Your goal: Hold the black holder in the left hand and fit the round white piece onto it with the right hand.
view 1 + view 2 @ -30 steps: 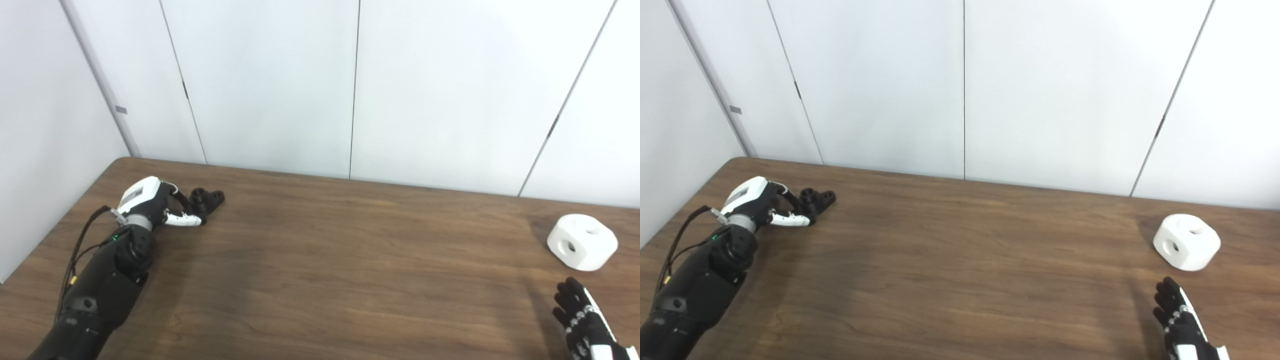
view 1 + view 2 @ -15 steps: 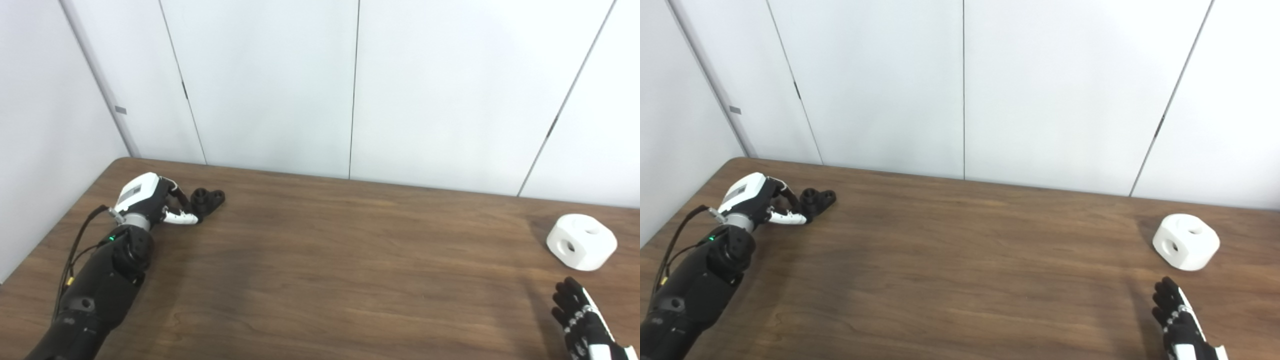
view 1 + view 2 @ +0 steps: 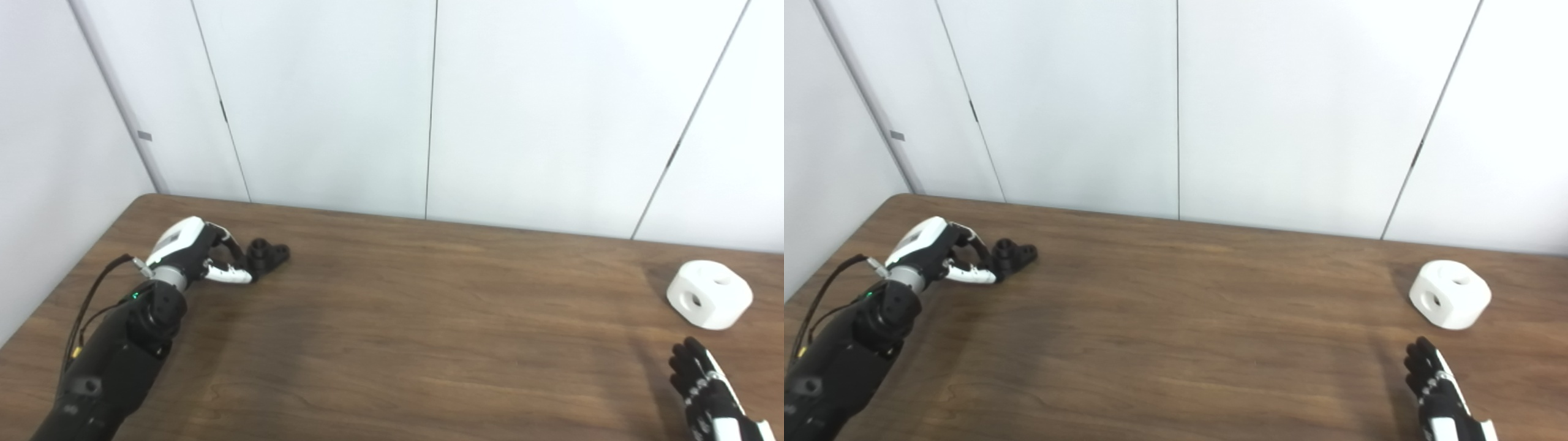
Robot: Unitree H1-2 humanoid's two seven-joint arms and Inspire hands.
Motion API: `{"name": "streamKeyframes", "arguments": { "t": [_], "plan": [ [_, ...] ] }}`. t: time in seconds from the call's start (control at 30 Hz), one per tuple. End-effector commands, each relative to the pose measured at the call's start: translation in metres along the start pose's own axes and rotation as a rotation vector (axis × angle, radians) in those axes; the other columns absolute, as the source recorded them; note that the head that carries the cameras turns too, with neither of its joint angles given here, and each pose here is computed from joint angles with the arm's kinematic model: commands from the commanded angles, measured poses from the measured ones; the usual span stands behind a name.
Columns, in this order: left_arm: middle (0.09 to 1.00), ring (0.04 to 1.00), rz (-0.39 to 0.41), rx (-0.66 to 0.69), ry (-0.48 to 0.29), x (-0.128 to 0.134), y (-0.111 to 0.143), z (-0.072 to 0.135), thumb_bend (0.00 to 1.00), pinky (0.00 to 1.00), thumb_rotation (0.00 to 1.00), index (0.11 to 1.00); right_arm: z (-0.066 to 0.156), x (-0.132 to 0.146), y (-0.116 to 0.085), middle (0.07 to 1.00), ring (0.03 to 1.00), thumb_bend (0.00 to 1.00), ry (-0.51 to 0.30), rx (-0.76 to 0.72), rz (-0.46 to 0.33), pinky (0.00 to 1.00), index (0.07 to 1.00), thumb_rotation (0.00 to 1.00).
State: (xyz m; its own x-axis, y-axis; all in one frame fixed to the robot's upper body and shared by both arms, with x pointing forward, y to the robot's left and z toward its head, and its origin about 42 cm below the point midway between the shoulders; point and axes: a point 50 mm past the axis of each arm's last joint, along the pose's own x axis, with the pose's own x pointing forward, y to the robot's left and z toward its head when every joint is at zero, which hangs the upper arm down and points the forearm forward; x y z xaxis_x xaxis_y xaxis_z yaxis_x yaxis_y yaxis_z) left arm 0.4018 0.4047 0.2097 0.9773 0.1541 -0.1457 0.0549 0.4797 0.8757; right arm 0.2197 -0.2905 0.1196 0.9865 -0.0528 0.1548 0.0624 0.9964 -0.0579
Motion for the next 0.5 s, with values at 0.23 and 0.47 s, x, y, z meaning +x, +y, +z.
{"name": "streamKeyframes", "arguments": {
  "t": [0.23, 0.47],
  "plan": [
    [0.794, 0.867, -0.118, -0.009, -0.149, -0.038, -0.009, 0.041, 0.52, 0.86, 0.05, 0.486, -0.004, -0.005, 0.011, 0.933, 0.949, 0.6, 0.015, 0.025, -0.008, 0.96, 0.934, 0.92],
    [0.792, 0.866, -0.226, -0.007, -0.292, -0.078, -0.044, 0.06, 0.52, 0.84, 0.05, 0.486, -0.003, -0.003, 0.016, 0.921, 0.927, 0.59, 0.006, 0.024, -0.007, 0.94, 0.924, 0.92]
  ]
}}
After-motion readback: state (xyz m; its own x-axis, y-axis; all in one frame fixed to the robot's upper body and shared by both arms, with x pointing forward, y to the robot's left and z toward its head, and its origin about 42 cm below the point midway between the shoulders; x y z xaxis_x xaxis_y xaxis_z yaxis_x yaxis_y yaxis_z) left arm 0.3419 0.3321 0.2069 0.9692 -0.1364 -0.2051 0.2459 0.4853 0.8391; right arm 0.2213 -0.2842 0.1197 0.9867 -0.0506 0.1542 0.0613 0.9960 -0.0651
